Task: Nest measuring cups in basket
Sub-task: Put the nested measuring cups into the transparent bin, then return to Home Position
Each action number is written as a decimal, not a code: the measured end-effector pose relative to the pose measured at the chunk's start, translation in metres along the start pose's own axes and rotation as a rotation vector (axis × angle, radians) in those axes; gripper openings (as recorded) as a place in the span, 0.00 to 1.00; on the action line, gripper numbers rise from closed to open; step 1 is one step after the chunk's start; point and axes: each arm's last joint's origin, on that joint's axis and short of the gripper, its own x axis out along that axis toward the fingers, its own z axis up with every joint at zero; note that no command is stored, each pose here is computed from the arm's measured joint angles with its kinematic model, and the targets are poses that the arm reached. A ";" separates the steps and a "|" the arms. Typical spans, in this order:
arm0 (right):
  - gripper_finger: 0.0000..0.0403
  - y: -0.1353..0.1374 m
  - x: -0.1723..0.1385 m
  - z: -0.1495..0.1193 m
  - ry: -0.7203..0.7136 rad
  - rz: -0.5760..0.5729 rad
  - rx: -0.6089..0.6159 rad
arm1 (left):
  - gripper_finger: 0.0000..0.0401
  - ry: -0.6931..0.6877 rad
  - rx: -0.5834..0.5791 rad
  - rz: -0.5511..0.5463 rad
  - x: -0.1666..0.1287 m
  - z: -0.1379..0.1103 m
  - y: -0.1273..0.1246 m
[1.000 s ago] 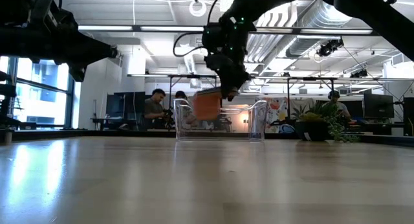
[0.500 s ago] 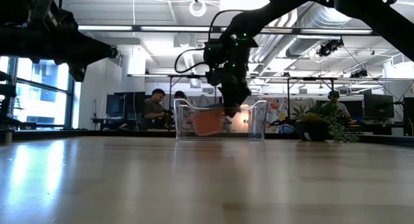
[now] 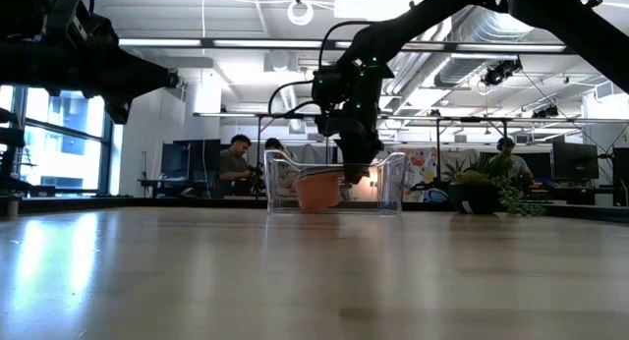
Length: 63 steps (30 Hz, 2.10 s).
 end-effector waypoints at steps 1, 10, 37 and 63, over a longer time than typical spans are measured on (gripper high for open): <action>0.37 0.000 0.000 0.000 -0.001 0.000 0.000 | 0.14 -0.001 0.000 0.000 0.000 0.000 0.000; 0.48 -0.001 0.000 0.000 0.001 -0.021 0.003 | 0.14 0.000 0.000 0.000 0.000 0.000 0.000; 0.57 0.008 -0.136 -0.014 -0.516 -0.002 0.078 | 0.14 0.000 0.000 0.000 0.000 0.000 0.000; 0.57 0.068 -0.084 -0.256 -1.137 0.302 -0.044 | 0.14 0.000 0.000 0.000 0.000 0.000 0.000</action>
